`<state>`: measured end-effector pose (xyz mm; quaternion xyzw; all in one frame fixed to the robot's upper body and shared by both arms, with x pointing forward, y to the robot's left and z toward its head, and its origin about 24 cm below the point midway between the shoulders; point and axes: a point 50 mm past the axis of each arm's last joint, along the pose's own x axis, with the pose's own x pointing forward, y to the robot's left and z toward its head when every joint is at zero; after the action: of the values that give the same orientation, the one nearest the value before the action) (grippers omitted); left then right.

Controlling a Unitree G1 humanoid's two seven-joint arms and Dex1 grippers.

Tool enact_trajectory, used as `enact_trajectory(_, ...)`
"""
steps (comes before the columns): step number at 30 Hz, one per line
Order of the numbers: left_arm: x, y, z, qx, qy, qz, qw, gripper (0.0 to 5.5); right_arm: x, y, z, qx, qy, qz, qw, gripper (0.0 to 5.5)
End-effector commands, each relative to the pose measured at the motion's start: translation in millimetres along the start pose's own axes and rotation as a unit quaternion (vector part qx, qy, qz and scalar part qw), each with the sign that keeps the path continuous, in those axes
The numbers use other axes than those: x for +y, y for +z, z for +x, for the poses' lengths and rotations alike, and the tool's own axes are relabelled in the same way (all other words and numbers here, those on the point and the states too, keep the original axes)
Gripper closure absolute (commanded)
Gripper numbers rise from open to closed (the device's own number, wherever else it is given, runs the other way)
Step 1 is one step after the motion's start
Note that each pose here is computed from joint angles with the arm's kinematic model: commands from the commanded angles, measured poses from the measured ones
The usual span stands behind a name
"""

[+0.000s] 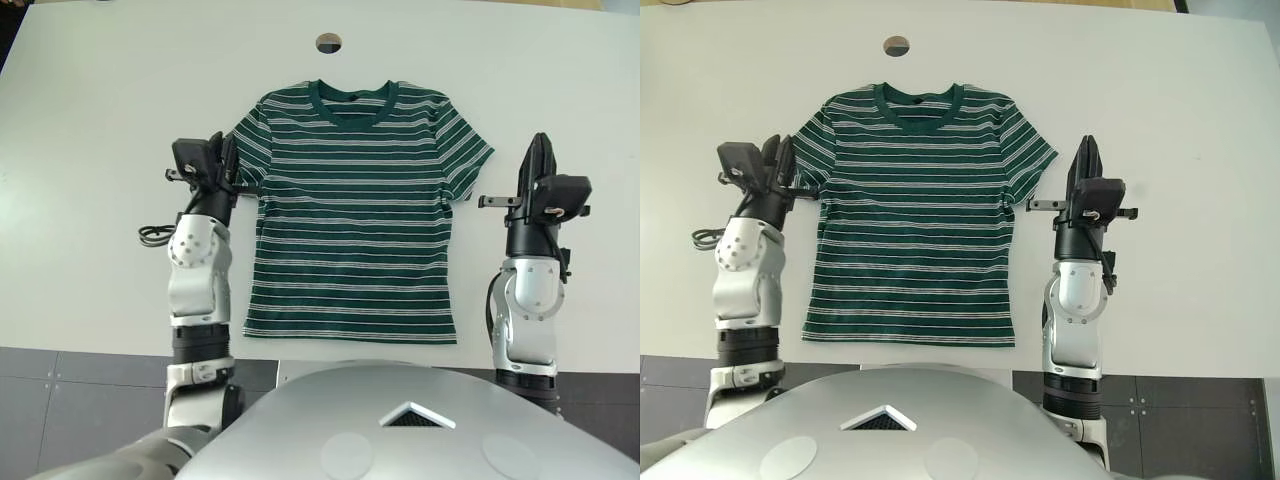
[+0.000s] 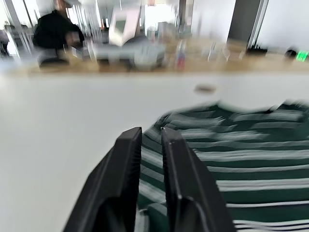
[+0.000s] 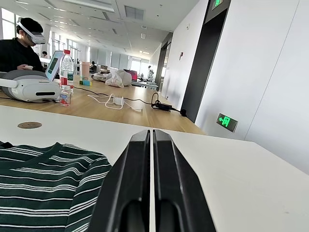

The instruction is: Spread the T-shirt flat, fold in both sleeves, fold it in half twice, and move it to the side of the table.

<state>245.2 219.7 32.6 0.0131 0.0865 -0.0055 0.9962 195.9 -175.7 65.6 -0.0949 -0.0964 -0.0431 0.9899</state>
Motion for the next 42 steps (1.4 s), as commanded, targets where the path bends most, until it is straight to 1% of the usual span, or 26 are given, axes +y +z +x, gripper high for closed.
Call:
enact_trajectory(1, 26.0, 7.9, 10.1, 0.028, 0.023, -0.009, 0.999, 4.09, 2.3, -0.7, 3.8, 0.005, 0.005, 0.007, 1.0, 5.4)
enact_trajectory(3, 33.5, 9.0, 13.7, 0.042, 0.026, -0.023, 0.998, 3.88, 2.6, -0.8, 4.1, 0.005, 0.006, 0.008, 1.0, 5.4)
enact_trajectory(5, 38.7, 2.1, 19.4, 0.077, 0.018, -0.058, 0.995, 3.54, 2.7, -0.9, 3.8, 0.004, 0.005, 0.01, 1.0, 5.4)
enact_trajectory(7, 37.7, -7.9, 22.5, 0.123, -0.013, -0.097, 0.988, 3.23, 3.6, -1.1, 4.0, 0.004, 0.006, 0.012, 1.0, 5.4)
enact_trajectory(9, 35.1, -10.6, 24.2, 0.147, -0.047, -0.142, 0.978, 3.23, 4.4, -1.0, 4.4, 0.003, 0.008, 0.013, 1.0, 5.4)
enact_trajectory(11, 35.4, -9.3, 26.3, 0.156, -0.059, -0.157, 0.973, 3.23, 4.8, -1.0, 4.3, 0.002, 0.008, 0.014, 1.0, 5.4)
enact_trajectory(14, 38.9, -11.0, 30.4, 0.172, -0.053, -0.144, 0.973, 3.23, 5.0, -0.9, 3.7, 0.003, 0.008, 0.015, 1.0, 5.4)
enact_trajectory(22, 38.8, -32.6, 33.0, 0.231, -0.054, -0.11, 0.965, 3.23, 4.4, 0.4, 2.7, 0.0, 0.003, 0.019, 1.0, 5.4)
enact_trajectory(31, 34.3, -37.5, 34.9, 0.232, -0.067, -0.107, 0.964, 4.44, 3.6, 1.5, 1.8, -0.002, 0.004, 0.02, 1.0, 5.4)
enact_trajectory(32, 33.5, -36.9, 35.0, 0.231, -0.07, -0.106, 0.965, 4.56, 3.5, 1.5, 1.7, -0.002, 0.003, 0.02, 1.0, 5.4)
enact_trajectory(34, 31.1, -34.6, 35.1, 0.224, -0.076, -0.106, 0.966, 5.02, 3.6, 1.3, 1.7, -0.001, 0.003, 0.02, 1.0, 5.4)
enact_trajectory(37, 27.4, -24.4, 35.0, 0.198, -0.086, -0.104, 0.971, 5.38, 4.1, 0.9, 2.4, -0.001, 0.005, 0.02, 1.0, 5.4)
enact_trajectory(40, 21.3, -5.4, 35.6, 0.16, -0.106, -0.114, 0.975, 5.38, 4.0, -0.1, 1.8, 0.001, 0.003, 0.02, 1.0, 5.4)
enact_trajectory(42, 21.3, 1.7, 35.5, 0.147, -0.105, -0.115, 0.977, 5.38, 4.4, -0.5, 1.7, 0.002, 0.004, 0.021, 1.0, 5.4)
